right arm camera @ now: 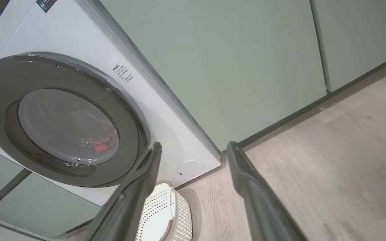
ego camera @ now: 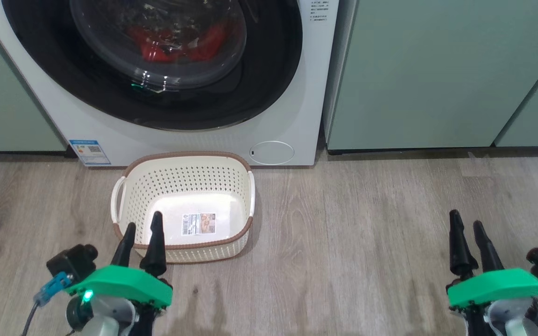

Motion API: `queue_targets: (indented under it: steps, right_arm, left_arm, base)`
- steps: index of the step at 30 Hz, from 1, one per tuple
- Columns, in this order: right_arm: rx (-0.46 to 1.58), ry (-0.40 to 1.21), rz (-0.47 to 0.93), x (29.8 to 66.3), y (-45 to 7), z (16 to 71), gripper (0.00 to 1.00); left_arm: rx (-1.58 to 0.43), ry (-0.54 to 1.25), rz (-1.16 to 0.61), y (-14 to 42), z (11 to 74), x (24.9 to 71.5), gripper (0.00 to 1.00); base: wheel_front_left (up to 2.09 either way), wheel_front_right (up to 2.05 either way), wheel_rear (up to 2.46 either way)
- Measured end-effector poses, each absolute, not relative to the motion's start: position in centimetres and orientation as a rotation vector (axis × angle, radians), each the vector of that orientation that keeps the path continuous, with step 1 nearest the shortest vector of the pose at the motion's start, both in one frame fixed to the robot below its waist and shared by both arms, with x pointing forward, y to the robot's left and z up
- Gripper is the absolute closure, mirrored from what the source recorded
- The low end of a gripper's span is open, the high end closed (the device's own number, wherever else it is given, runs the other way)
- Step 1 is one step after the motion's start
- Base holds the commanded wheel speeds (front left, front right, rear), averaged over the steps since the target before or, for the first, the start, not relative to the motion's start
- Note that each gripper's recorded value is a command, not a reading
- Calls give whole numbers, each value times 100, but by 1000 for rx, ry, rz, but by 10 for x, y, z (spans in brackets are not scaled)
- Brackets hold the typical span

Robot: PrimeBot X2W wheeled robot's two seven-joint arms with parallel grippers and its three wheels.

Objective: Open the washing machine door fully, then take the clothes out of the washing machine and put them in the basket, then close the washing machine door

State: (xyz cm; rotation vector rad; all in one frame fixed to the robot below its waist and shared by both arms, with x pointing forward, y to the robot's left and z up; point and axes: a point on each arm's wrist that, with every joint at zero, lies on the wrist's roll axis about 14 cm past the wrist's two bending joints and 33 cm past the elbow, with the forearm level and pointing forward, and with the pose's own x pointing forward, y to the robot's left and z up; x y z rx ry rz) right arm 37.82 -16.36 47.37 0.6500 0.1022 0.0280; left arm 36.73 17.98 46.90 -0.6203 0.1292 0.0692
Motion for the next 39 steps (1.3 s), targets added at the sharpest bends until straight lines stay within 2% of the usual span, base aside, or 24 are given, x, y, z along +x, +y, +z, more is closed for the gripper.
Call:
queue_targets:
  steps: [39]
  right_arm:
    - [187, -13, 142, 389, -145, 497, 0]
  left_arm:
    - [-127, 1, 37, 180, 494, 380, 0]
  base:
    - [0, 0, 0]
